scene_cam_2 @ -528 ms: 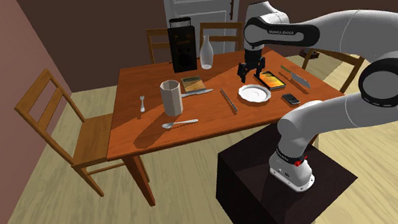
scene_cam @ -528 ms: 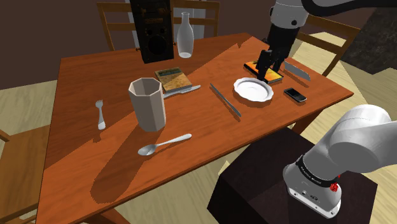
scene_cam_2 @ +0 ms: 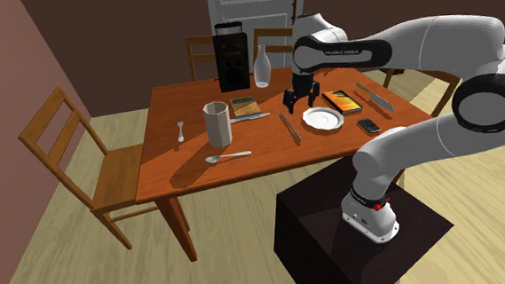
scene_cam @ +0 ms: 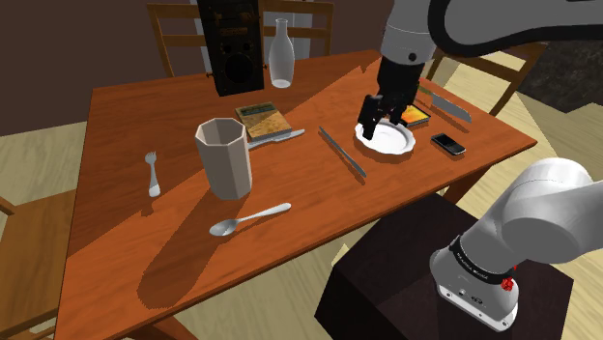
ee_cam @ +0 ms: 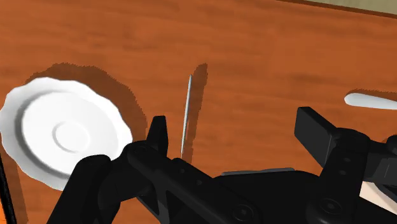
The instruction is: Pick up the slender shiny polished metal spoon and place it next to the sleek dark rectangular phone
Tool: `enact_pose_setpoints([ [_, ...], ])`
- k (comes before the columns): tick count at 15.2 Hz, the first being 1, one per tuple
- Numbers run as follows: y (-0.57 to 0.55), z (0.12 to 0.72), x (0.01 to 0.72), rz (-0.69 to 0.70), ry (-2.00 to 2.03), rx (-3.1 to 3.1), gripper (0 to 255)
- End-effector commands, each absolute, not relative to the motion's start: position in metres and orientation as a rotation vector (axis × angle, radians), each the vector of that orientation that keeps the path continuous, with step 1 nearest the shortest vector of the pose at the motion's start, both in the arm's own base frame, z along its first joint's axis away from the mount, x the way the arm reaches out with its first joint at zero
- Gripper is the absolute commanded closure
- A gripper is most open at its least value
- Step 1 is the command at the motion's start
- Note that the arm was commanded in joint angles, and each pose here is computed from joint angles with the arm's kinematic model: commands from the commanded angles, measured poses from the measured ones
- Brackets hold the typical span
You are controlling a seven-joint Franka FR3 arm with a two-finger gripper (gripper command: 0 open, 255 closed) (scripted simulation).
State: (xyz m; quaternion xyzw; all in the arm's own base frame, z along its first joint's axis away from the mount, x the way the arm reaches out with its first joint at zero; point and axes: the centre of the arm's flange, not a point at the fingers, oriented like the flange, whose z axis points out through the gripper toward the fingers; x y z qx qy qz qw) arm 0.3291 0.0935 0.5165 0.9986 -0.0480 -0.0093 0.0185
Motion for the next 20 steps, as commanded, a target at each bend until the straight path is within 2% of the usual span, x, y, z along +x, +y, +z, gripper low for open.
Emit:
enact_pose_setpoints([
  [1,0.118,0.503,0.332,-0.012,-0.174,3.099,0],
  [20,0.344,0.417,0.394,0.144,-0.373,3.063,0],
])
